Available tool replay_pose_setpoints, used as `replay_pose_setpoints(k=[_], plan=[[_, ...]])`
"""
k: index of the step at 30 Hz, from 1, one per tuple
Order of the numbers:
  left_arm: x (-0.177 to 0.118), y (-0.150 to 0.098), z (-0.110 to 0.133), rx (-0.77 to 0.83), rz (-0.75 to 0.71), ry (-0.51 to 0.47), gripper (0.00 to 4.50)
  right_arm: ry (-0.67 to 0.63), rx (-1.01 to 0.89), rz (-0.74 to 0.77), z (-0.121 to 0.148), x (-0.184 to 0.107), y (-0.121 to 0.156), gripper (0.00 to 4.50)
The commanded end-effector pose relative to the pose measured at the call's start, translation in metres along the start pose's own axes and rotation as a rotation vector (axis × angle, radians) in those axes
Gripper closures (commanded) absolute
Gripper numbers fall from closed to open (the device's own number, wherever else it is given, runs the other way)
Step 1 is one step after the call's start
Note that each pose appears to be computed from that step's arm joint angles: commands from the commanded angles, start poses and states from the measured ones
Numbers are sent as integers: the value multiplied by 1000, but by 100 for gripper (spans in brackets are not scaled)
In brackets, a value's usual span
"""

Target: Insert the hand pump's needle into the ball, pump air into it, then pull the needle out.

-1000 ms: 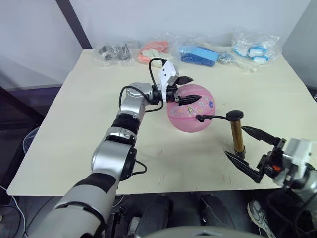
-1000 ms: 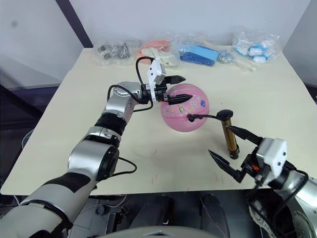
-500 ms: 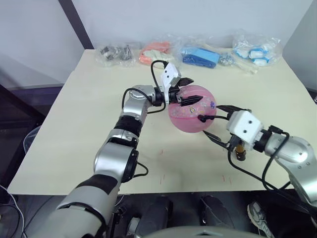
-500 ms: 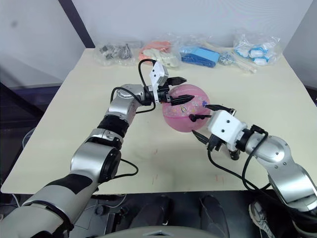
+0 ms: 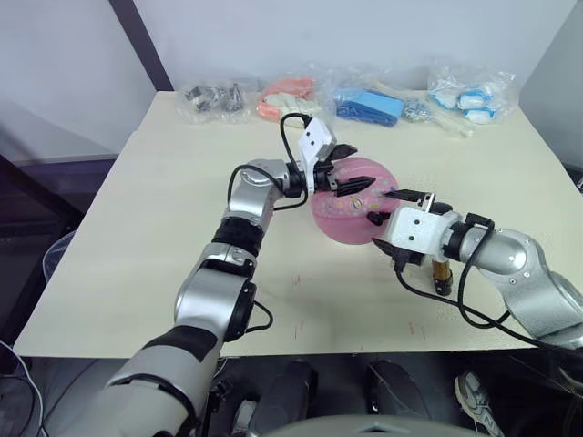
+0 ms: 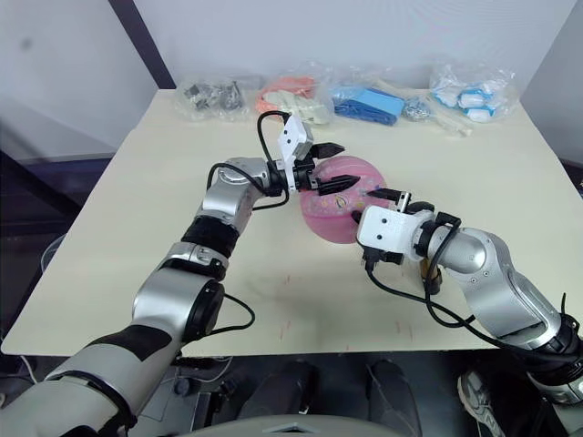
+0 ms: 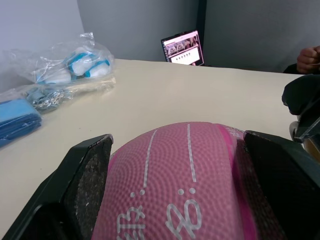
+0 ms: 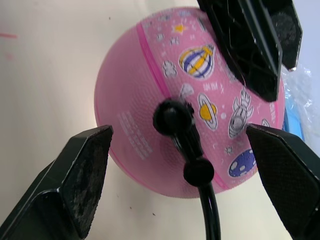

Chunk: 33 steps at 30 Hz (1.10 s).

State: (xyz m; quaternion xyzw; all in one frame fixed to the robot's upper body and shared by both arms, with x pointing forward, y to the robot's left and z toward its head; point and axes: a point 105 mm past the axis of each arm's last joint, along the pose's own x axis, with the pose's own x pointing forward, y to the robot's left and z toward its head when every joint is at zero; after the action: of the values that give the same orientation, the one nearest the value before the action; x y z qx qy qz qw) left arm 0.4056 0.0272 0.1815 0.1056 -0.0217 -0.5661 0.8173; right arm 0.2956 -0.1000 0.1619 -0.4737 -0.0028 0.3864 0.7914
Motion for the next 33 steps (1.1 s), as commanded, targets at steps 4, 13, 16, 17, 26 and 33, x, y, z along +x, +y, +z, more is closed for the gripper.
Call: replay_pose_setpoints(k=[4,13,16,17,26,33], plan=[[2,-10,-36,-50,-4,132,0,-35,-86,-32,11,0,-8,213],[1,-9,-39,-37,8,144,0,-61,-86,-45,13,1,-8,442],[1,-8,-40,-20,18,141,0,-90,20,-73,13,-1,-9,442],[1,-8,-40,-16,22,140,0,-100,65,-81,13,-1,-8,442],[0,-15,-57,91,17,199,0,-154,414,-131,4,-10,-2,442],[-2,-21,-80,131,30,266,0,-195,485,-132,3,-25,11,442]])
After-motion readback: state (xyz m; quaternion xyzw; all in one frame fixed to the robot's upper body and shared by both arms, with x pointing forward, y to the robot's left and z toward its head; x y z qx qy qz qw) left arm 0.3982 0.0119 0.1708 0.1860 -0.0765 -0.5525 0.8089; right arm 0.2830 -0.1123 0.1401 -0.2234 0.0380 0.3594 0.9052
